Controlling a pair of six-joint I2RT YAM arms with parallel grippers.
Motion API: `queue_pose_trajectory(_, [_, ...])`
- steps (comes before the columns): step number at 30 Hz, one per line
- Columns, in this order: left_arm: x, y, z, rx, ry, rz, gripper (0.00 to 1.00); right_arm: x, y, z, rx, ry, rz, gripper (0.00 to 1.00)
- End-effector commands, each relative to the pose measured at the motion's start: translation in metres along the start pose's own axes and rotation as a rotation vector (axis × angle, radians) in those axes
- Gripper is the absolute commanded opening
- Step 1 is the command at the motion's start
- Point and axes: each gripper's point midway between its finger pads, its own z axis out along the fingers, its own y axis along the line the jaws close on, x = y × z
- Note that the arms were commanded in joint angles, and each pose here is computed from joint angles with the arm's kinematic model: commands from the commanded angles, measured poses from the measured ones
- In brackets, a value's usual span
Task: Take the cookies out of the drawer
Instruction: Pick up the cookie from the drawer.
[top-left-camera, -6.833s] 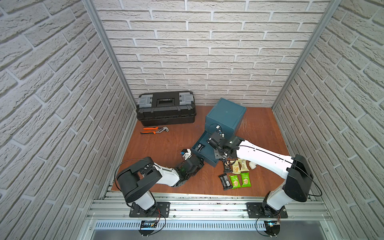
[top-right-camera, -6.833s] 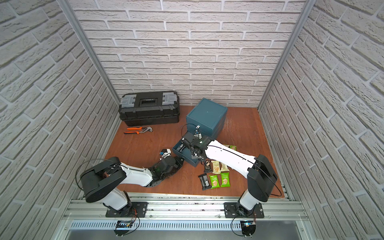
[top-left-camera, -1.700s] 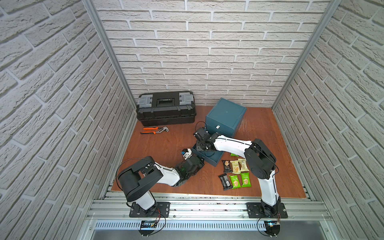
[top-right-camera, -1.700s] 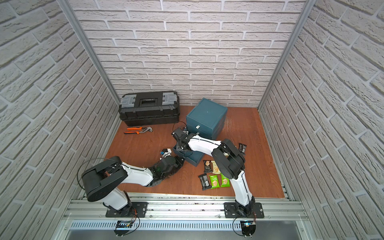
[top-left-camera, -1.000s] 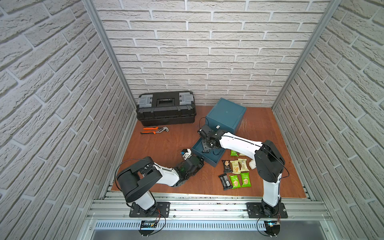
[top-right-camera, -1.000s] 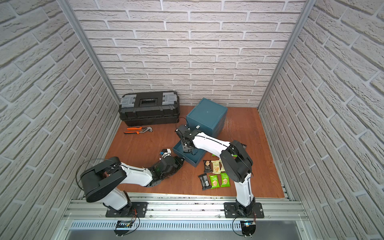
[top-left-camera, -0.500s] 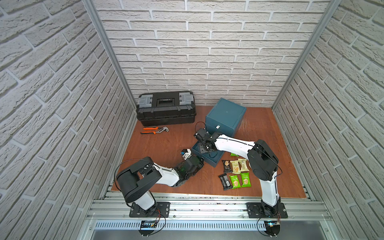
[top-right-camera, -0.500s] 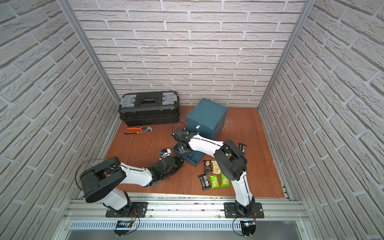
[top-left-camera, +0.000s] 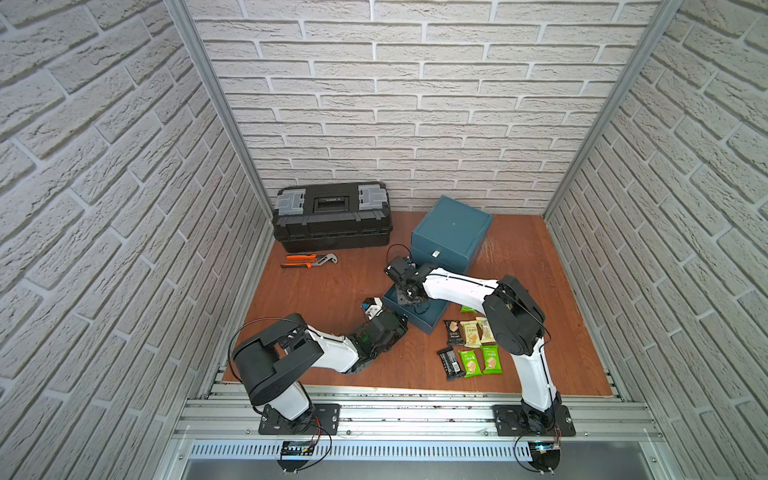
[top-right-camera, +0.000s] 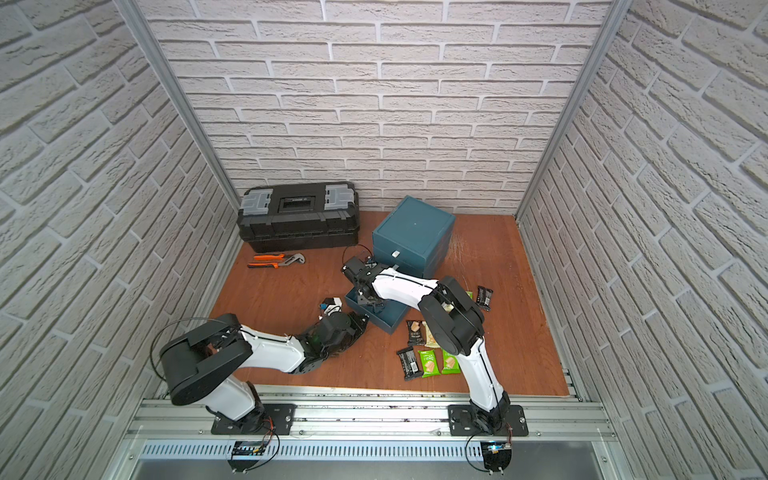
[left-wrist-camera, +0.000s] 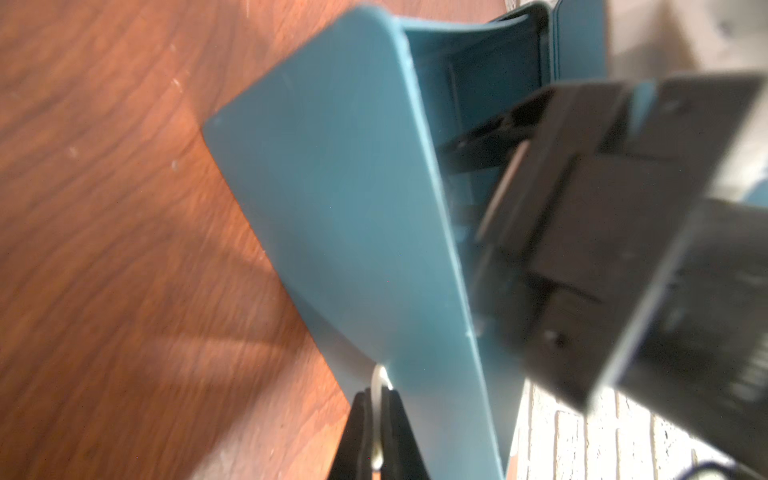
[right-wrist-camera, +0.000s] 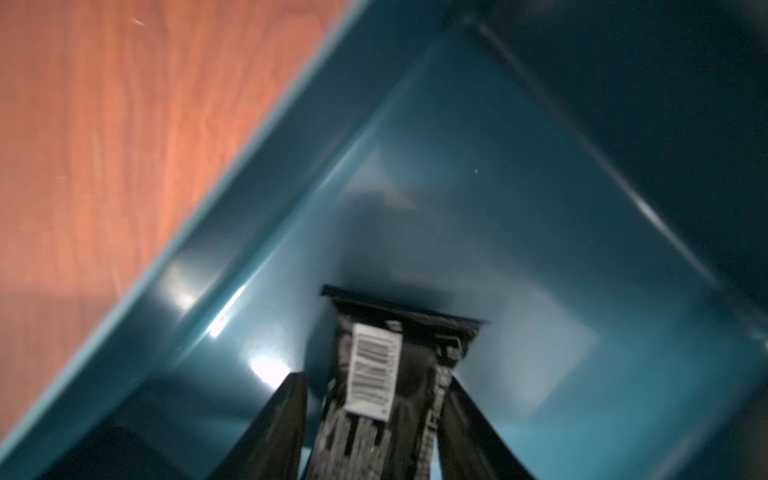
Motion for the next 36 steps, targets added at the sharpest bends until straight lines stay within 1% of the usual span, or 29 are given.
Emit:
queue_pose_trajectory(1, [-0.001,0.013,0.000,-0.046,0.001,0.024,0.00,-0.003,0.001,-0.001,0.006,-0.011,0.014,0.47])
queue_pose_trajectory(8, [-0.002,0.013,0.000,-0.046,0.000,0.026,0.00,-0.004,-0.002,-0.003,0.014,-0.012,-0.012,0.35])
queue_pose_trajectory(14, [-0.002,0.013,0.000,-0.046,-0.001,0.025,0.00,-0.011,-0.002,-0.023,-0.017,-0.037,-0.051,0.23])
queue_pose_trajectory(20, [-0.003,0.012,-0.001,-0.044,-0.005,0.027,0.00,-0.011,-0.007,-0.053,-0.043,-0.060,-0.092,0.22])
queue_pose_trajectory(21, [-0.003,0.011,-0.001,-0.043,-0.007,0.026,0.00,-0.015,-0.009,-0.068,-0.062,-0.082,-0.089,0.22])
queue_pose_trajectory(28, [-0.004,0.011,-0.001,-0.041,-0.011,0.028,0.00,0.000,-0.021,-0.111,-0.109,-0.091,-0.125,0.20])
queue_pose_trajectory(36, [-0.007,0.007,-0.003,-0.044,-0.015,0.041,0.00,0.032,-0.067,-0.161,-0.113,-0.096,-0.142,0.20])
